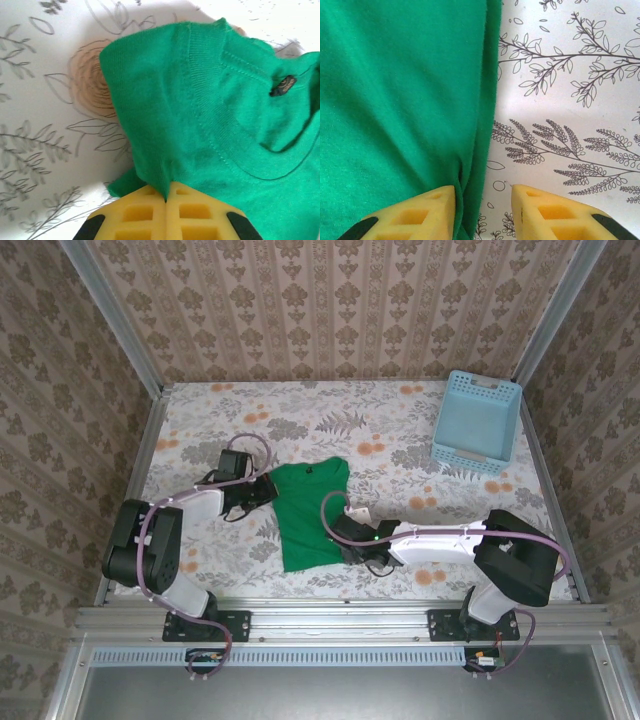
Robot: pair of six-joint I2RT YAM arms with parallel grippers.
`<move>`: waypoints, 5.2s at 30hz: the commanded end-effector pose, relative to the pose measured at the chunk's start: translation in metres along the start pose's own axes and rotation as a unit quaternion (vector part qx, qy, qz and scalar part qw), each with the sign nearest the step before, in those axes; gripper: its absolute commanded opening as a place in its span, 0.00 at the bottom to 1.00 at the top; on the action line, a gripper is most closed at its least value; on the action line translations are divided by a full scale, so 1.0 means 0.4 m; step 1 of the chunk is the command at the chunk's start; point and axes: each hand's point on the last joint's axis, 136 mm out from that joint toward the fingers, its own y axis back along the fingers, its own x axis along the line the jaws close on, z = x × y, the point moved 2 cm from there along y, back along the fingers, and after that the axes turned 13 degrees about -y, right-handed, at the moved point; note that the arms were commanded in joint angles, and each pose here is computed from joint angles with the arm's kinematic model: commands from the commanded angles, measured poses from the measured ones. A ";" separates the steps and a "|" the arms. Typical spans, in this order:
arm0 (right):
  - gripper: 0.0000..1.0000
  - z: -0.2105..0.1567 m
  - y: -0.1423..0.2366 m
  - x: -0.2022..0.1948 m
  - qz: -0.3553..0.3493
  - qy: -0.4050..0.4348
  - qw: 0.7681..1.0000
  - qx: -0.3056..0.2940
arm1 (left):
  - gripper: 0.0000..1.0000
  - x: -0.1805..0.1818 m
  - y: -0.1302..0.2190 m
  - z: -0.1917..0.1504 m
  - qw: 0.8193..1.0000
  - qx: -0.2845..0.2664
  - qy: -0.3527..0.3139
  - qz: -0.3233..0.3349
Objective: Fold the inside-out t-shirt
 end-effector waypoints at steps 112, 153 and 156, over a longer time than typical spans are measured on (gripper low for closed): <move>0.00 0.491 0.163 0.105 0.333 -0.079 0.935 -0.095 | 0.00 -0.325 0.212 0.025 0.950 -0.191 -0.120 -0.216; 0.06 0.366 -0.065 -0.006 0.208 -0.124 0.970 -0.027 | 0.03 -0.138 0.038 -0.050 0.990 -0.110 -0.075 -0.055; 0.24 0.369 -0.060 -0.011 0.196 -0.123 0.973 -0.027 | 0.14 -0.131 0.050 -0.038 0.990 -0.109 -0.072 -0.049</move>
